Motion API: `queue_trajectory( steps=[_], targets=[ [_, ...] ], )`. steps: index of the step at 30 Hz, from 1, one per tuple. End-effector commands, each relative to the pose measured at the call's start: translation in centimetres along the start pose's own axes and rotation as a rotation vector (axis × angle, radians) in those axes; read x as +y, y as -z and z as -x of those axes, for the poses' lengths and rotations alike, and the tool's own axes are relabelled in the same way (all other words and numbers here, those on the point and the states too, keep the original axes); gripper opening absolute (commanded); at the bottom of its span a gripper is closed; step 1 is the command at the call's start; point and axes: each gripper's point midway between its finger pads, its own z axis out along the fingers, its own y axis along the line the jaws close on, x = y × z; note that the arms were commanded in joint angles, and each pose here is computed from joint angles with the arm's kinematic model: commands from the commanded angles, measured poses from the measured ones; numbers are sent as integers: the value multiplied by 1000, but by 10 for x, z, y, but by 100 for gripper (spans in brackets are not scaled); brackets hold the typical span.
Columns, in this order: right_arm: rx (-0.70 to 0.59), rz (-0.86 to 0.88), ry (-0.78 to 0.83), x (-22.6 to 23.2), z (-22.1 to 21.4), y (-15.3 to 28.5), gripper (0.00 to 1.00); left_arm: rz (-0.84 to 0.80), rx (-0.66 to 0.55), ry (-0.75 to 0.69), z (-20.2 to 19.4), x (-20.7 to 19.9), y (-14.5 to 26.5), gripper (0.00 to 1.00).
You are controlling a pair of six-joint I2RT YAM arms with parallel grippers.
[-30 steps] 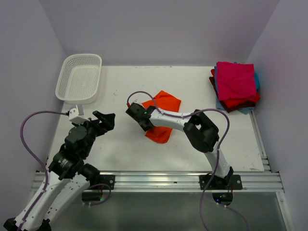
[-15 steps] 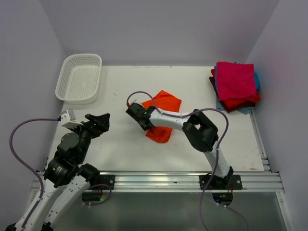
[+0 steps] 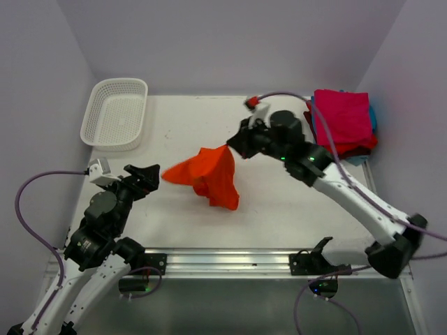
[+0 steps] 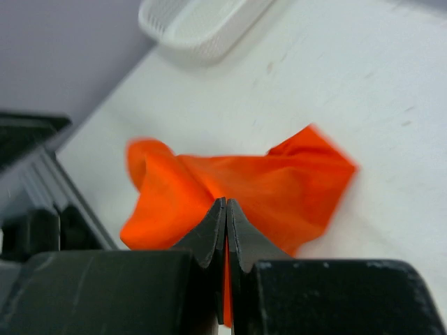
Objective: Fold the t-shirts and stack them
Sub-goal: Flatten the tshirt out
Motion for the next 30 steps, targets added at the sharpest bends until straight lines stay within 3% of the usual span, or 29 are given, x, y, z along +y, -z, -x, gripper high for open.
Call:
queue_trajectory(
  steps=[1, 3, 4, 7, 10, 13, 14, 15, 19, 25, 30],
  targets=[
    [-278, -34, -140, -28, 57, 76, 0, -19, -33, 27, 12, -9, -1, 100],
    [-329, -222, -153, -60, 58, 103, 0, -34, -8, 20, 3, -12, -6, 100],
    [-337, -425, -176, -92, 51, 124, 0, -35, 5, 15, -1, -13, -9, 100],
    [-240, -732, -196, -137, 20, 150, 0, -19, 94, -16, -25, -13, -23, 100],
    [-124, -882, -205, -161, -15, 150, 0, -18, 197, -53, -51, -15, -36, 100],
    [-33, -917, -210, -168, -40, 137, 2, -34, 286, -73, -75, -18, -45, 100],
    [-11, -886, -214, -165, -44, 130, 16, -33, 306, -80, -82, -18, -50, 100],
    [8, -852, -207, -162, -47, 120, 43, -28, 322, -86, -88, -15, -51, 100],
    [61, -605, -218, -135, -57, 73, 62, 8, 314, -83, -92, -6, -55, 100],
    [217, -276, -166, -77, -88, -2, 61, 37, 141, 5, -49, -6, -45, 100],
    [385, -144, -103, -44, -125, -53, 60, 34, 1, 69, -12, -4, -27, 100]
  ],
)
